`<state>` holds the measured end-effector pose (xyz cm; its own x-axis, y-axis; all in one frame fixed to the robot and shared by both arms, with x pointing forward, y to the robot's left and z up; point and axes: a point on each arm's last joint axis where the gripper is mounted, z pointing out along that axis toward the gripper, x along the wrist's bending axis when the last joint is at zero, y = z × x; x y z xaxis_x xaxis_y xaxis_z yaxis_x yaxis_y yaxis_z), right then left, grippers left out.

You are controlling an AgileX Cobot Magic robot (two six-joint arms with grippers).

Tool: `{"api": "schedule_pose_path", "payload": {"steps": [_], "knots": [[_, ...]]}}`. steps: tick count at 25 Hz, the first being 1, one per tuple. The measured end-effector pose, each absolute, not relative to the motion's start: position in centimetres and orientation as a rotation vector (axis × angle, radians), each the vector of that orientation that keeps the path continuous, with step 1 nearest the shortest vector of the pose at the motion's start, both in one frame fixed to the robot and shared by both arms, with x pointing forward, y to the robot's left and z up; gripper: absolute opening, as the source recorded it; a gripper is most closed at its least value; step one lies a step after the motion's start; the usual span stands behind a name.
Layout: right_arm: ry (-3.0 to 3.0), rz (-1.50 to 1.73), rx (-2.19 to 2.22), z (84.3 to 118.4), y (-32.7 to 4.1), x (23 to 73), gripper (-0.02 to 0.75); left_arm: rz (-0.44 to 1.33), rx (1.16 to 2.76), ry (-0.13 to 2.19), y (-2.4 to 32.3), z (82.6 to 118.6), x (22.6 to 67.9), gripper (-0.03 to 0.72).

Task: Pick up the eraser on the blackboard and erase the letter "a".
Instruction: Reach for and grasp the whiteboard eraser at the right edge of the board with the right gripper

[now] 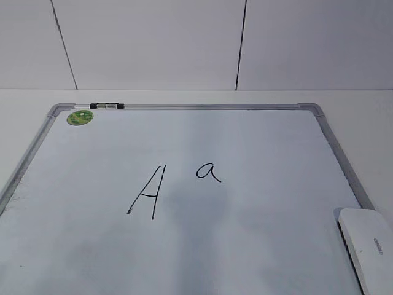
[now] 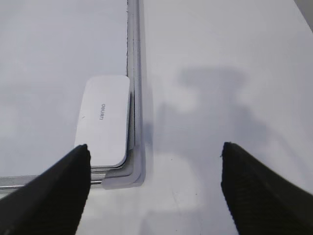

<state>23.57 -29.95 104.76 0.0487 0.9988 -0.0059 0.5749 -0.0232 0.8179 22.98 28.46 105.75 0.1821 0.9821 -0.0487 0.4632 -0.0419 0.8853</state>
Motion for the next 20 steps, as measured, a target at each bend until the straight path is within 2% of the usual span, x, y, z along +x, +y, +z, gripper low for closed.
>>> {"api": "schedule_pose_path", "payload": {"steps": [20], "knots": [[1.813, 0.684, 1.878, 105.5, -29.6, 28.1, 0.654, 0.758, 1.648, 1.364, 28.4, 105.8, 22.9, 0.239]]}}
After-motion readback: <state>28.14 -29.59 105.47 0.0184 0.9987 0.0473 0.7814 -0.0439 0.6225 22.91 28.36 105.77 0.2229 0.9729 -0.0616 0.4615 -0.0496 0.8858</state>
